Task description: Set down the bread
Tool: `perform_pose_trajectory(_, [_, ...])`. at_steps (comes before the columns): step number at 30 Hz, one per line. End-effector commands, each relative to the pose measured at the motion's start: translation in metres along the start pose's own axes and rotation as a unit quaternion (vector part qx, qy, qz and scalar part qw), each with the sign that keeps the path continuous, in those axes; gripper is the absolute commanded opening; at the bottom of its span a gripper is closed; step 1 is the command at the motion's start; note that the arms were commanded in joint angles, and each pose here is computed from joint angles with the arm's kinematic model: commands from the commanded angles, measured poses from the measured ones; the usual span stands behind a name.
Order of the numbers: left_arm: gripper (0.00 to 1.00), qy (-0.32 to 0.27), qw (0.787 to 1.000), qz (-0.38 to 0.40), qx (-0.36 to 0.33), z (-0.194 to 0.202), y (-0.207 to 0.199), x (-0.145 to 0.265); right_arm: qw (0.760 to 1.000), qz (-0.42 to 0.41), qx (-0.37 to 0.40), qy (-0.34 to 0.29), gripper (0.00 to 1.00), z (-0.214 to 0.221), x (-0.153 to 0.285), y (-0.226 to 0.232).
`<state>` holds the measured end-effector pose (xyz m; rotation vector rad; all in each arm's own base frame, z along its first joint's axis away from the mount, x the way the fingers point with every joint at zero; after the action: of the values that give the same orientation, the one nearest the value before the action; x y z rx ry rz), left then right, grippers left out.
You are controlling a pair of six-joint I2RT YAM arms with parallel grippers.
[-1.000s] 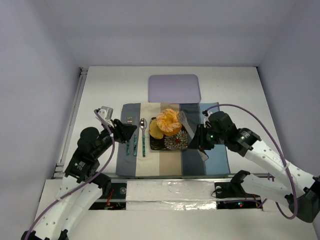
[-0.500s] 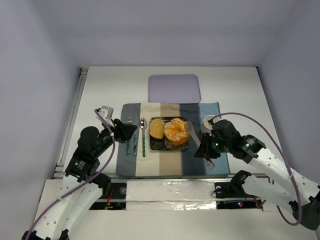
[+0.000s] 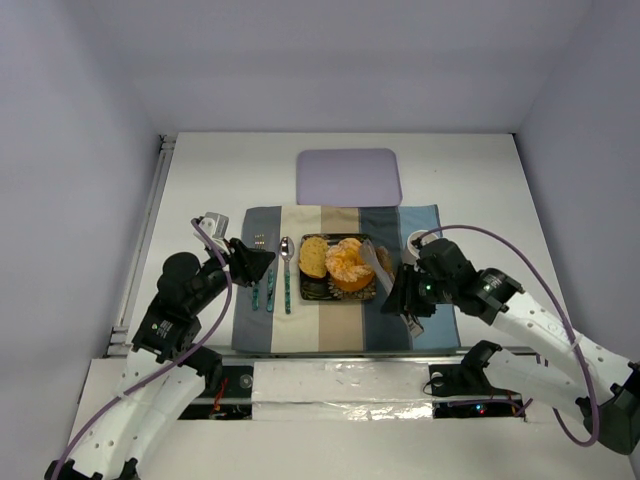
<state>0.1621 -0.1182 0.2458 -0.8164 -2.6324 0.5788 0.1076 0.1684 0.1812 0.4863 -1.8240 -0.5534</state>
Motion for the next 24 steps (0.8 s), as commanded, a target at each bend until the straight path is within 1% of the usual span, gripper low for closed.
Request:
perform_pose_trajectory(1, [0.27, -0.019, 1.0, 0.019, -0.013, -0.008, -0.004, -0.002, 0.998, -0.024, 0.019, -0.049, 0.5, -0.014, 0.015, 0.018])
perform_pose_trajectory(5, [0.27, -0.023, 0.999, 0.018, -0.013, -0.009, -0.003, -0.002, 0.996, -0.021, 0.023, -0.08, 0.51, -0.023, 0.032, 0.025])
perform_pose_trajectory(7, [0.27, -0.024, 0.999, 0.02, -0.014, -0.01, -0.004, -0.001, 0.995, -0.014, 0.025, -0.097, 0.49, -0.028, 0.04, 0.027])
perform_pose_trajectory(11, [0.27, -0.031, 0.999, 0.026, -0.016, -0.012, -0.006, 0.002, 0.988, -0.019, 0.032, -0.152, 0.44, -0.05, 0.057, 0.045])
perform_pose_trajectory(12, [0.27, -0.033, 0.999, 0.028, -0.017, -0.012, -0.007, 0.003, 0.984, 0.008, 0.034, -0.173, 0.43, -0.06, 0.054, 0.043])
perform_pose_trajectory(15, [0.27, -0.038, 0.999, 0.034, -0.019, -0.013, -0.009, 0.005, 0.975, 0.055, 0.039, -0.21, 0.39, -0.083, 0.054, 0.044])
perform_pose_trajectory(17, [0.27, -0.041, 0.998, 0.034, -0.021, -0.013, -0.009, 0.006, 0.966, 0.088, 0.025, -0.24, 0.39, -0.109, 0.052, 0.036])
perform_pose_trajectory(18, [0.27, -0.046, 0.998, 0.036, -0.021, -0.015, -0.01, 0.008, 0.961, 0.099, 0.031, -0.257, 0.38, -0.123, 0.056, 0.033])
perform_pose_trajectory(19, [0.27, -0.048, 0.998, 0.037, -0.022, -0.015, -0.011, 0.009, 0.952, 0.127, 0.003, -0.278, 0.38, -0.148, 0.057, 0.015])
perform_pose_trajectory(22, [0.28, -0.058, 0.997, 0.04, -0.023, -0.017, -0.013, 0.013, 0.932, 0.175, -0.017, -0.317, 0.36, -0.19, 0.066, -0.014])
perform_pose_trajectory(23, [0.28, -0.061, 0.997, 0.039, -0.023, -0.018, -0.013, 0.014, 0.924, 0.207, -0.048, -0.319, 0.35, -0.208, 0.065, -0.04])
perform_pose_trajectory(24, [0.28, -0.068, 0.997, 0.04, -0.024, -0.019, -0.014, 0.017, 0.919, 0.221, -0.057, -0.322, 0.35, -0.218, 0.066, -0.052])
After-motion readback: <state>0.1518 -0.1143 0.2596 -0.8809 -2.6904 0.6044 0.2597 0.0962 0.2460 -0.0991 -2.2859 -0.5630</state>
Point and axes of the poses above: each gripper's point midway between its finger pads, its own x axis back along the fingers, its own y axis along the line the jaws close on, z = x × y, the point moved 6 cm from there along x, back along the fingers, and after that the axes turned 1 degree about -x, right-handed, at the moved point
